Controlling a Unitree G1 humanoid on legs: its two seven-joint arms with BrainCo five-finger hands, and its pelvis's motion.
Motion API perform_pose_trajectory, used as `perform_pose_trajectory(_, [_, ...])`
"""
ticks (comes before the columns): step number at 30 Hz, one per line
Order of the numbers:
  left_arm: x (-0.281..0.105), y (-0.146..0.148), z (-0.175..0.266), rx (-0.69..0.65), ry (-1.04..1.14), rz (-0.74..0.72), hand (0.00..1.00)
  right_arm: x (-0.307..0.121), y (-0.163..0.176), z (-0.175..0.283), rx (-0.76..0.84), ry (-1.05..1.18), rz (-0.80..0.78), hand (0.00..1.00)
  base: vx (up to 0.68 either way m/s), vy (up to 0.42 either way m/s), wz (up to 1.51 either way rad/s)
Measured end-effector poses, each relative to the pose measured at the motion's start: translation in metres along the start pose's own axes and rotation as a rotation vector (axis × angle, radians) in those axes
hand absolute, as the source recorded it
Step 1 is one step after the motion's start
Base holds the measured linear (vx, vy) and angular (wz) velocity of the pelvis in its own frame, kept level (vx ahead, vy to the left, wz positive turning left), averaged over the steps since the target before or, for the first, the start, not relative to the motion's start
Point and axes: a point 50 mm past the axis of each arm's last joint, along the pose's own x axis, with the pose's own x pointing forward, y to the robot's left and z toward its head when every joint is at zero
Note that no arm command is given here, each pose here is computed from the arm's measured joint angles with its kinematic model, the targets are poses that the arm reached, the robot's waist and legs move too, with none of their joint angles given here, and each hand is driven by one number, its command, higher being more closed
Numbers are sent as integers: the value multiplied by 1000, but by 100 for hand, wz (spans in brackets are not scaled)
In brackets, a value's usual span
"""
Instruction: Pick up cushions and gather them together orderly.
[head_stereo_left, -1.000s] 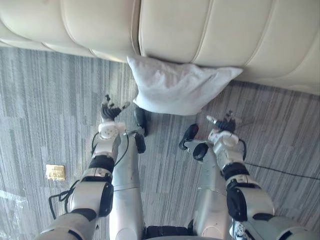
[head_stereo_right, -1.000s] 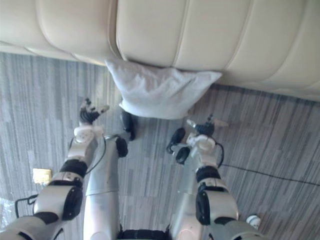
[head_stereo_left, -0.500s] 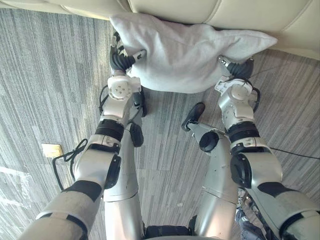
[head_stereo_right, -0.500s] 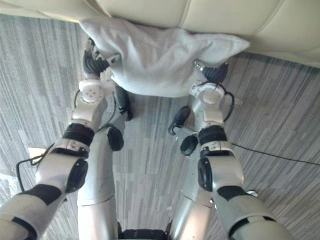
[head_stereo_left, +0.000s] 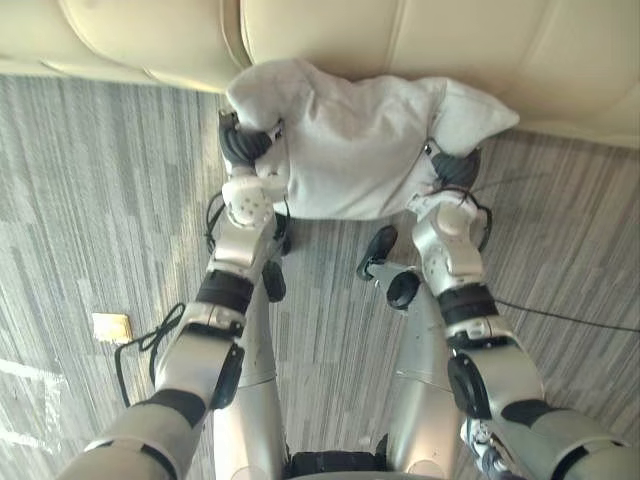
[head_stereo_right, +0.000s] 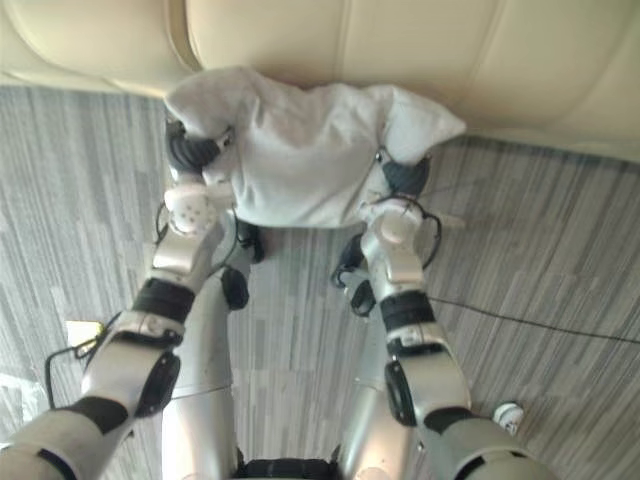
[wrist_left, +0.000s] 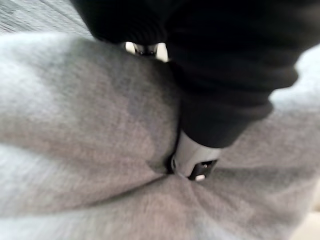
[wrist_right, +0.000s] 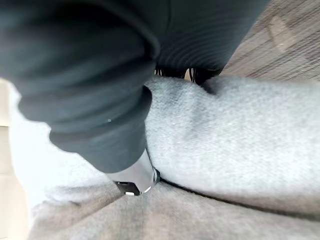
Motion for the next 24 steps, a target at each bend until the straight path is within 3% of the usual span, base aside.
perform_pose_trajectory(9, [-90, 16, -47, -60, 129, -44, 100, -86, -59, -26, -86, -4, 31, 100, 112, -92, -4])
perform_pose_trajectory(15, [-151, 45, -81, -29, 307, -46, 100, -134, -84, -52, -214, 137, 114, 100, 164, -55, -5])
perform_pose_trajectory(18, [-177, 54, -93, -10, 390, -56, 100, -146, -95, -67, -269, 214, 142, 100, 188, -30, 1])
perform_pose_trajectory(24, [-194, 63, -100, -14, 454, -64, 100, -151, -102, -81, -326, 280, 187, 100, 147, -21, 16])
